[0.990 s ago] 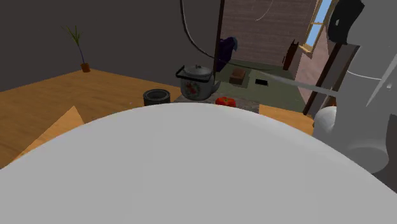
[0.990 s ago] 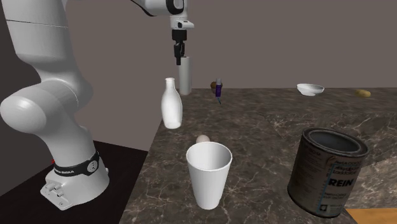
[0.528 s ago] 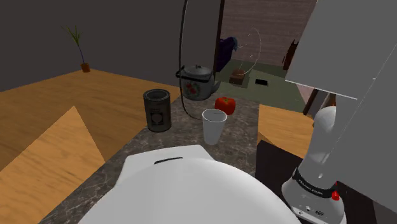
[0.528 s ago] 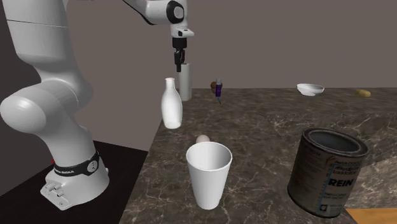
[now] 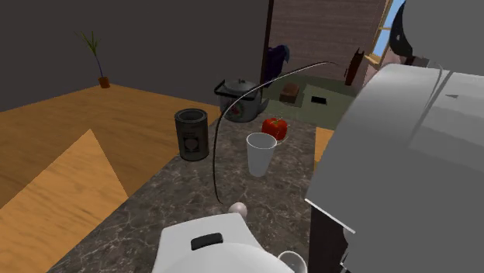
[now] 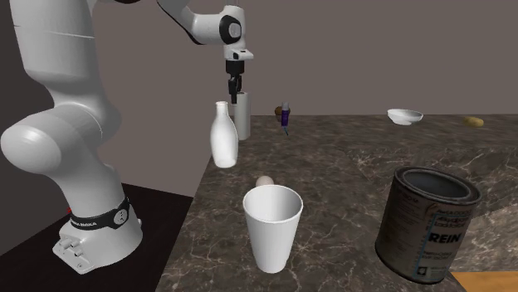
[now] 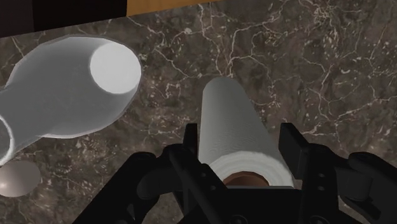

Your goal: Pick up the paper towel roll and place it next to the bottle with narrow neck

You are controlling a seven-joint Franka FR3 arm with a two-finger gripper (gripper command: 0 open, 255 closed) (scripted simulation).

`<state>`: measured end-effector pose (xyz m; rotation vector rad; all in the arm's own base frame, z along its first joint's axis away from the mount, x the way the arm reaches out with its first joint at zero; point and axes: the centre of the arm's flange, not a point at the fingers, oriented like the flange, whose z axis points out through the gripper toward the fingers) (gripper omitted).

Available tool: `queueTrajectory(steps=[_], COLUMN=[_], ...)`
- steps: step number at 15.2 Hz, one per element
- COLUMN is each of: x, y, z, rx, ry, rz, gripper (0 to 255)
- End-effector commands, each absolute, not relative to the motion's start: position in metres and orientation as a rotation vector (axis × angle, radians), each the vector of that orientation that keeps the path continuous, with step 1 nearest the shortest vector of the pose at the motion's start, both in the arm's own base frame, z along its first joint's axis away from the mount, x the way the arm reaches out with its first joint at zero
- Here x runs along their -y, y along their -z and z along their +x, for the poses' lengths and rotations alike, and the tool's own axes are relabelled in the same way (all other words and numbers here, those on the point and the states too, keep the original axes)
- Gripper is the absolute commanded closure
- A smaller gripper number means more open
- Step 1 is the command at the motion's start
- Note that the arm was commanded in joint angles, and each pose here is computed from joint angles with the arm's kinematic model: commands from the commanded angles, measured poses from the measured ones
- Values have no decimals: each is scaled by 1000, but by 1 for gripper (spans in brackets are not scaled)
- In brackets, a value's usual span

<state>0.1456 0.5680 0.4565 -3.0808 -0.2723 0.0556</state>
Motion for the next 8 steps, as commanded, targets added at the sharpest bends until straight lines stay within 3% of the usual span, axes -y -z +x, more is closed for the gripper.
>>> queueTrajectory(steps=[1,8], x=[-568,-568], y=[-445,-417], z=[145,145], rx=[273,273], ry=[-56,-56], rz=[-3080,-3080], gripper=[255,255])
